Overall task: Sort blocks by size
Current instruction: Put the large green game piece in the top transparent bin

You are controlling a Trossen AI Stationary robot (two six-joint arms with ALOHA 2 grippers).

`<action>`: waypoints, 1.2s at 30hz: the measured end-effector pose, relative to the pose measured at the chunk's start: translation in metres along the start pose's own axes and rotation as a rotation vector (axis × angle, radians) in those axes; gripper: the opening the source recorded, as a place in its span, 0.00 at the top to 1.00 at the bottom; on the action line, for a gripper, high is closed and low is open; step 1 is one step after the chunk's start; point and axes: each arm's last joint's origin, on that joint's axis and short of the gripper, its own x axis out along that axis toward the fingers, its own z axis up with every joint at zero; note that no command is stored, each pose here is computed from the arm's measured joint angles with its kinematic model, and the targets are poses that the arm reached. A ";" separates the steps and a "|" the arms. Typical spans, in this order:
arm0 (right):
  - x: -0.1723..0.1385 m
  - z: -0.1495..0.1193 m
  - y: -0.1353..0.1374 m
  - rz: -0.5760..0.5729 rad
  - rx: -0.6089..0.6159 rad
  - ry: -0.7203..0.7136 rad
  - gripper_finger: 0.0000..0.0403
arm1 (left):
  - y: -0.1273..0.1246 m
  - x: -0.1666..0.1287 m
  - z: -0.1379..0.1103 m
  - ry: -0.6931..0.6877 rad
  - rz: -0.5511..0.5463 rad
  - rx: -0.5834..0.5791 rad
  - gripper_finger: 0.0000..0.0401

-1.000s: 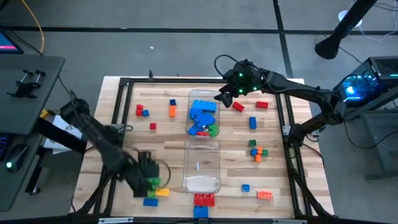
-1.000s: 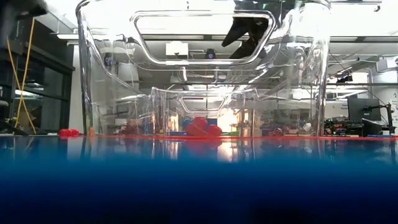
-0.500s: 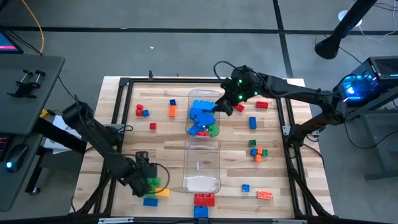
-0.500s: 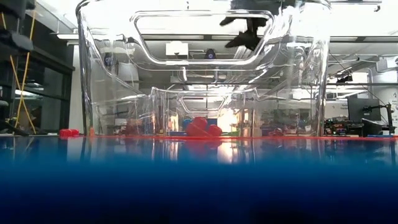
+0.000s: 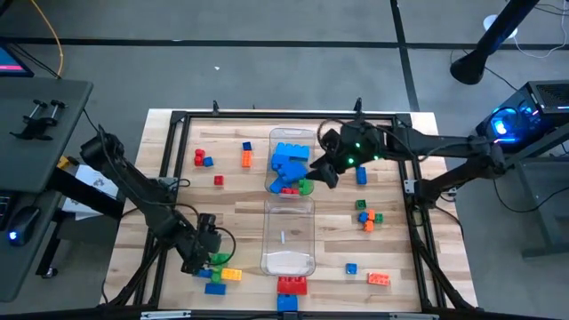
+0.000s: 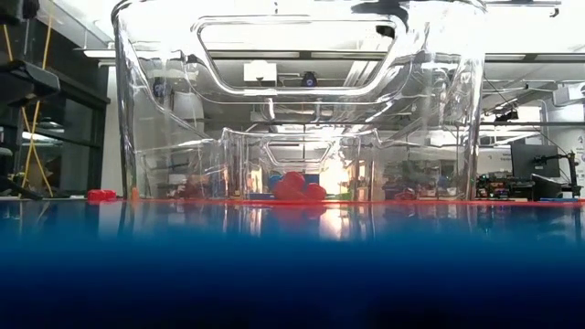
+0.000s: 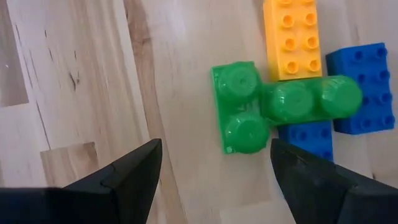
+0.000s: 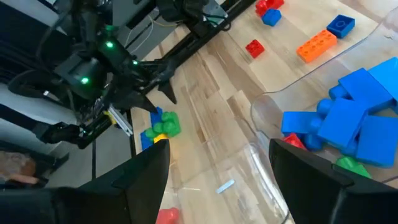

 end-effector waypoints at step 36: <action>-0.009 -0.019 0.014 -0.063 -0.083 0.038 0.33 | 0.003 0.055 0.012 0.131 0.016 -0.130 0.54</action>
